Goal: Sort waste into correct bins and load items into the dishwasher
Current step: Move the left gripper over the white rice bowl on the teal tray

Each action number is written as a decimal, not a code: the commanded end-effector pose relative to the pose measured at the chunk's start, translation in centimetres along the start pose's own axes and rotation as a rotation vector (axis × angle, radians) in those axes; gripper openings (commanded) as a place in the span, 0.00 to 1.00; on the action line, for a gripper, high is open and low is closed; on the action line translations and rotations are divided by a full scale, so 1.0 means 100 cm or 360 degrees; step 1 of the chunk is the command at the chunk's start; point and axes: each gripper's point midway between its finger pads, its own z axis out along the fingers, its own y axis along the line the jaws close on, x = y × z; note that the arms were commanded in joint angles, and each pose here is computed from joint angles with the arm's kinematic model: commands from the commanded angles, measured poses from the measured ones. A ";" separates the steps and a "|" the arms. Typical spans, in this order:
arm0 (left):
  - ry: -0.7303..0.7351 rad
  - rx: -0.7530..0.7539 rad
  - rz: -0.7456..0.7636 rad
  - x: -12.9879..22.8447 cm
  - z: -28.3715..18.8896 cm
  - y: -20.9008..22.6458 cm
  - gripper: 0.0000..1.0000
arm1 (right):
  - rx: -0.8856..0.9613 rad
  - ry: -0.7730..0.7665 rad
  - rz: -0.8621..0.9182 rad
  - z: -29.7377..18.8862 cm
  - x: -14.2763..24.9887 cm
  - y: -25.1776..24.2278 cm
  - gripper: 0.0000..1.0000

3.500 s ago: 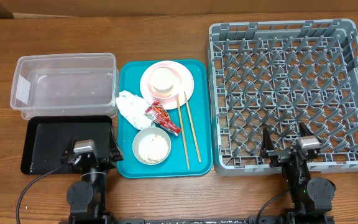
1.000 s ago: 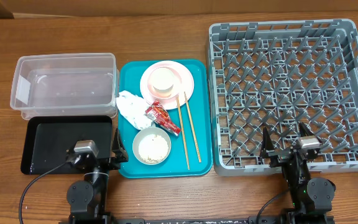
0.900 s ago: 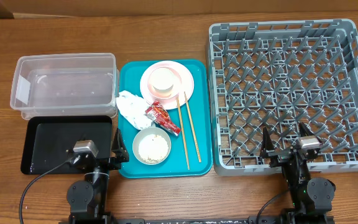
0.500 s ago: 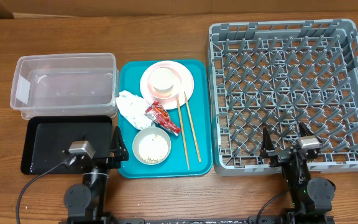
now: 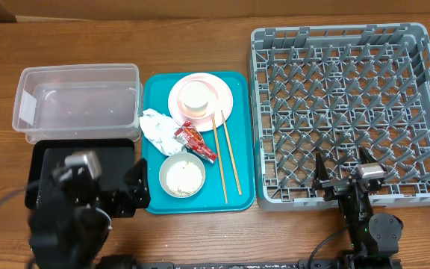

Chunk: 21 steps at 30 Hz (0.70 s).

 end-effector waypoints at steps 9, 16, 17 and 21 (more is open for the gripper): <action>0.0970 0.0037 -0.0312 -0.003 0.033 -0.034 1.00 | 0.0004 -0.0005 -0.0007 0.000 0.002 -0.001 1.00; 0.1298 0.0002 -0.0462 0.022 0.061 -0.027 0.04 | 0.0004 -0.0005 -0.0007 0.000 0.002 -0.001 1.00; 0.1325 -0.0022 -0.0462 0.026 0.062 -0.025 0.04 | 0.0004 -0.0005 -0.0007 0.000 0.002 -0.001 1.00; 0.1385 -0.0179 -0.0332 0.038 0.062 -0.014 0.04 | 0.0004 -0.0005 -0.0007 0.000 0.002 -0.001 1.00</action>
